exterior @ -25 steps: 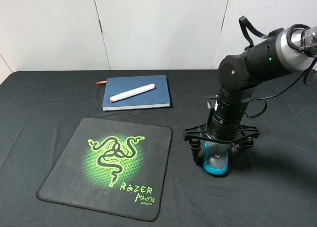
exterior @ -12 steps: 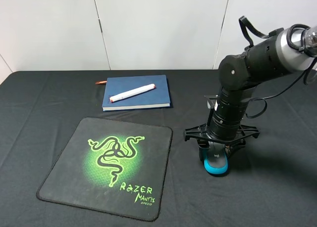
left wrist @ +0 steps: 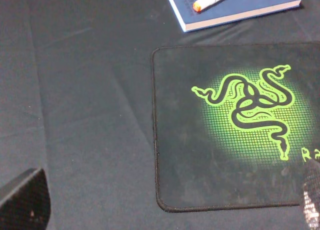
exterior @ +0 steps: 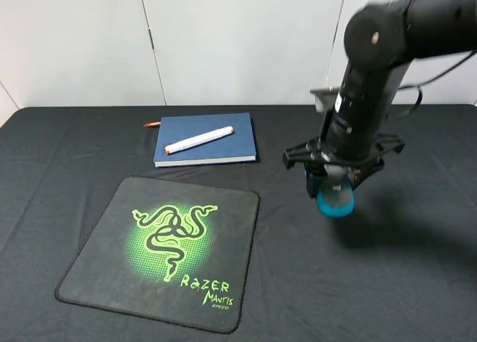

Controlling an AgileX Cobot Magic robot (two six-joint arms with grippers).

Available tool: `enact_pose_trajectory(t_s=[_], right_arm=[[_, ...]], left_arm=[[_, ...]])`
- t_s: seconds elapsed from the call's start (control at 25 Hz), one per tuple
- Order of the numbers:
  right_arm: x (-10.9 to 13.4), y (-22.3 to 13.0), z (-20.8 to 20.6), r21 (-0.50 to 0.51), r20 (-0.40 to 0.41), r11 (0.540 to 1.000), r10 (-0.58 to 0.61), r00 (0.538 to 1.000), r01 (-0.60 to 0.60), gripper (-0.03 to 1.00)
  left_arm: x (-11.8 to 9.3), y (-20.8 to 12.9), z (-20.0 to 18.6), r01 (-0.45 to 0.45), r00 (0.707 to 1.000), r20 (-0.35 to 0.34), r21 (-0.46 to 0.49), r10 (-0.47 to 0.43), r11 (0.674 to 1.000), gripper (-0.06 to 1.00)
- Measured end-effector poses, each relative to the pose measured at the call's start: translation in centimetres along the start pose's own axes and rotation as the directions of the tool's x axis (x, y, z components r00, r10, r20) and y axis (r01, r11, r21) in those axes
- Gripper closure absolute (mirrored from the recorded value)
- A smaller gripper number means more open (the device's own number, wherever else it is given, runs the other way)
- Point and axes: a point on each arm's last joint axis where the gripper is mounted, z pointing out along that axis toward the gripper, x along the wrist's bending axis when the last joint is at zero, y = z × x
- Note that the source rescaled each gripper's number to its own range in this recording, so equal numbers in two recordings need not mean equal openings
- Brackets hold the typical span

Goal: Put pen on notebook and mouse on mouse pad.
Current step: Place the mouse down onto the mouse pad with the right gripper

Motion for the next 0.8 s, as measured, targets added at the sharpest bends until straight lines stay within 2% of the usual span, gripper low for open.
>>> enact_pose_trajectory(t_s=[0.16,0.28,0.56,0.8], right_arm=[[0.5,0.4,-1.7,0.006,-0.014,0.999,-0.037,0.999,0.037,0.94],[1.8,0.3,-2.3,-0.007,-0.024,0.996,-0.088,0.996,0.088,0.94],[6.8,-0.7,-3.3,-0.063,-0.032,0.968,-0.244,0.969,0.241,0.94],[12.6,-1.8,-2.4,-0.068,-0.046,0.924,-0.380,0.924,0.377,0.94]], left_arm=[[0.0,0.0,0.0,0.000,1.000,0.000,0.000,0.000,1.000,-0.06],[0.0,0.0,0.0,0.000,1.000,0.000,0.000,0.000,1.000,-0.06],[0.0,0.0,0.0,0.000,1.000,0.000,0.000,0.000,1.000,-0.06],[0.0,0.0,0.0,0.000,1.000,0.000,0.000,0.000,1.000,-0.06]])
